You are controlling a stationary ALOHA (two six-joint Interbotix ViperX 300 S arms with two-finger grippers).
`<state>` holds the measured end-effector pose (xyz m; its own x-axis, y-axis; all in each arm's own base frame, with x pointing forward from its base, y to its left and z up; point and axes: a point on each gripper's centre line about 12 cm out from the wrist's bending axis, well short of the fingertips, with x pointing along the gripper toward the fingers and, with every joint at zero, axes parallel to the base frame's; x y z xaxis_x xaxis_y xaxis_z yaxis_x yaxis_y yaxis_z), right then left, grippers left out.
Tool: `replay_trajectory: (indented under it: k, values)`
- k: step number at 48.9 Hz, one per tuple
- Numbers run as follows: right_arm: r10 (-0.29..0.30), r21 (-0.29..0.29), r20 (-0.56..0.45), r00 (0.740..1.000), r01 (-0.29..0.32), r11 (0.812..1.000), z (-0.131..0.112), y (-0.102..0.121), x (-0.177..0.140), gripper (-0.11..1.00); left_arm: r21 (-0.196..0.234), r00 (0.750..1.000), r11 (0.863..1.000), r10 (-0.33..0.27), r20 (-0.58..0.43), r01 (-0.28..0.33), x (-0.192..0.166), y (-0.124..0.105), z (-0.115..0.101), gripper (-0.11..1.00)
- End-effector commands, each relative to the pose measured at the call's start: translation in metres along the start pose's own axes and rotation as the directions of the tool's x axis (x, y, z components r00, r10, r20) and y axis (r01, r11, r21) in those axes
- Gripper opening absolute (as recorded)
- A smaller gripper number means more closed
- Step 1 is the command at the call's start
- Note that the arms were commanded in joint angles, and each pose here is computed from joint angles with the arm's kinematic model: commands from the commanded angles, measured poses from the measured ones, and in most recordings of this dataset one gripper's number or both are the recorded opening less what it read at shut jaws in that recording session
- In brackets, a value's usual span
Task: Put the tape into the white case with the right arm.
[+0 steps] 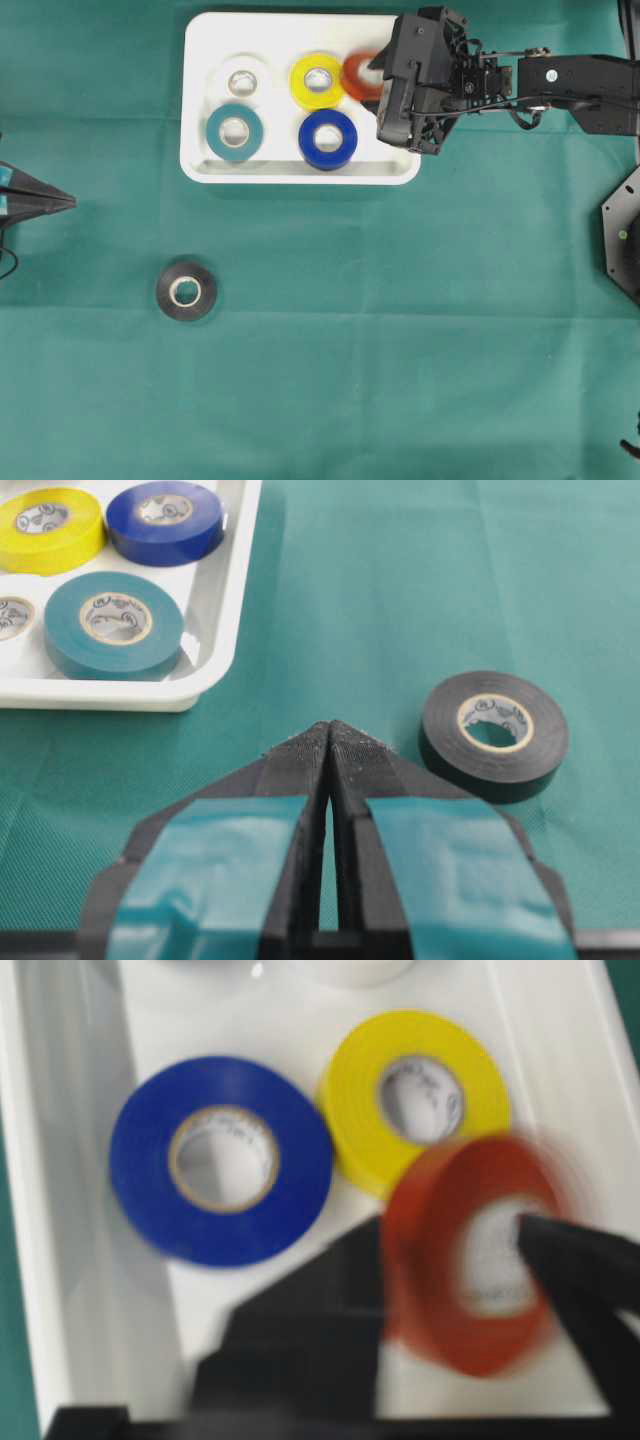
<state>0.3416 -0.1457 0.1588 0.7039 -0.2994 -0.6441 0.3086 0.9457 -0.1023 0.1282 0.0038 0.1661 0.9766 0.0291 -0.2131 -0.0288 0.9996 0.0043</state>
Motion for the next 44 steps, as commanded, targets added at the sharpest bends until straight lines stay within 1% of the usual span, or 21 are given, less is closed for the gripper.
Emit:
replay_trajectory:
  k: [1, 5, 6, 7, 11, 22, 34, 44]
  values:
    - [-0.004, -0.003, 0.041, 0.999, 0.004, 1.0, 0.011, -0.002, -0.008, 0.42, -0.002, 1.0, 1.0, 0.003, 0.012, -0.003, 0.0, 0.0, 0.006, 0.0]
    - [-0.004, -0.001, 0.038, 0.999, 0.004, 1.0, 0.01, -0.002, -0.008, 0.68, -0.002, 1.0, 1.0, 0.003, 0.014, -0.003, 0.0, 0.0, 0.006, 0.0]
    - [-0.004, -0.003, 0.037, 0.999, 0.004, 1.0, 0.009, -0.002, -0.008, 0.73, -0.002, 1.0, 1.0, 0.003, 0.012, -0.003, 0.0, 0.0, 0.006, 0.0]
    - [-0.004, -0.001, 0.037, 0.999, 0.004, 1.0, 0.009, -0.002, -0.008, 0.76, -0.002, 1.0, 1.0, 0.003, 0.014, -0.003, 0.0, 0.0, 0.006, 0.0]
    - [-0.004, -0.003, 0.029, 1.0, 0.004, 1.0, 0.006, -0.002, -0.008, 0.73, -0.002, 1.0, 1.0, 0.003, 0.012, -0.003, 0.0, 0.0, 0.006, 0.0]
    - [-0.006, 0.0, 0.012, 1.0, 0.006, 1.0, -0.004, -0.002, -0.014, 0.73, -0.002, 1.0, 1.0, 0.003, 0.012, -0.003, 0.0, 0.0, 0.006, 0.0]
    - [-0.013, 0.001, 0.018, 1.0, 0.012, 1.0, -0.026, 0.0, -0.048, 0.73, -0.002, 1.0, 1.0, 0.003, 0.014, -0.003, 0.0, 0.0, 0.006, 0.0]
    - [-0.006, 0.003, 0.021, 1.0, 0.006, 1.0, -0.055, 0.005, -0.076, 0.73, -0.002, 1.0, 1.0, 0.003, 0.014, -0.003, 0.0, 0.0, 0.006, 0.0]
